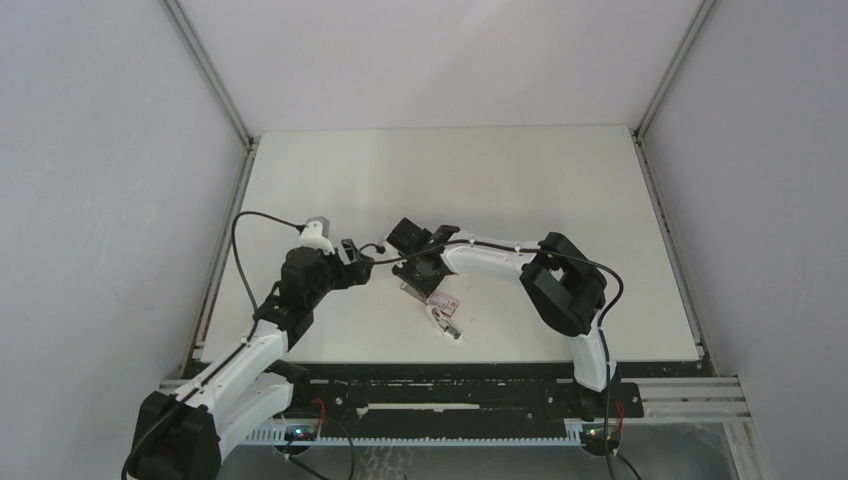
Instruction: Load the staples into the stapler
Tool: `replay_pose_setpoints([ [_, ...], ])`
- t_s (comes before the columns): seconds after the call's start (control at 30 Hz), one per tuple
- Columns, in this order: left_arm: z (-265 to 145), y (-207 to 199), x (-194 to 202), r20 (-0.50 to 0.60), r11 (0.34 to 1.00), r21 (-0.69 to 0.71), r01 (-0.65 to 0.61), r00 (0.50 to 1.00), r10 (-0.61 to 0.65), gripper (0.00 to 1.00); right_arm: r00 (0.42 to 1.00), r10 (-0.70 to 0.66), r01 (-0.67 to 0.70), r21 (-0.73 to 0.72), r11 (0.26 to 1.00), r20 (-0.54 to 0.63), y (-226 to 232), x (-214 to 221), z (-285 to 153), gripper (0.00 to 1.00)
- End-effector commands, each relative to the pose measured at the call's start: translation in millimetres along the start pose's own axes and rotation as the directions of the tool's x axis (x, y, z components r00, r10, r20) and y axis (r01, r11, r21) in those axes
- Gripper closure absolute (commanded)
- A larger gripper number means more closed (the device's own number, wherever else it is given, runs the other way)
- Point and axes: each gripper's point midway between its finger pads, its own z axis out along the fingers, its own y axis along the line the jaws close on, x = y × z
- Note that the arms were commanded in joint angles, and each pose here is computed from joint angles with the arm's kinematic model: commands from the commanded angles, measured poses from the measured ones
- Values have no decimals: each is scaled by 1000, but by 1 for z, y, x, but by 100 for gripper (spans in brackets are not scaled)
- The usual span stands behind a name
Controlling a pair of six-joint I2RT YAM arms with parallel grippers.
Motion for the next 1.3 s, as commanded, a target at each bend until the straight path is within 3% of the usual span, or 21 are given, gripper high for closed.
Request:
replay_pose_setpoints([
  [0.0,2,5,0,18,1000,-4,-15,1000,15,15,993,-87,87,-3,996,78,4,-17,-16,75],
  [0.57,3,5,2,14,1000,-7,-15,1000,16,15,986,-154,153,22,988,61,2,-15,-2,76],
  [1.03,3,6,3,9,1000,-10,-15,1000,15,15,977,-149,158,-49,986,156,16,-33,-33,74],
  [1.27,3,7,3,12,1000,-17,-13,1000,13,15,979,-162,169,-51,984,121,14,-24,-25,74],
])
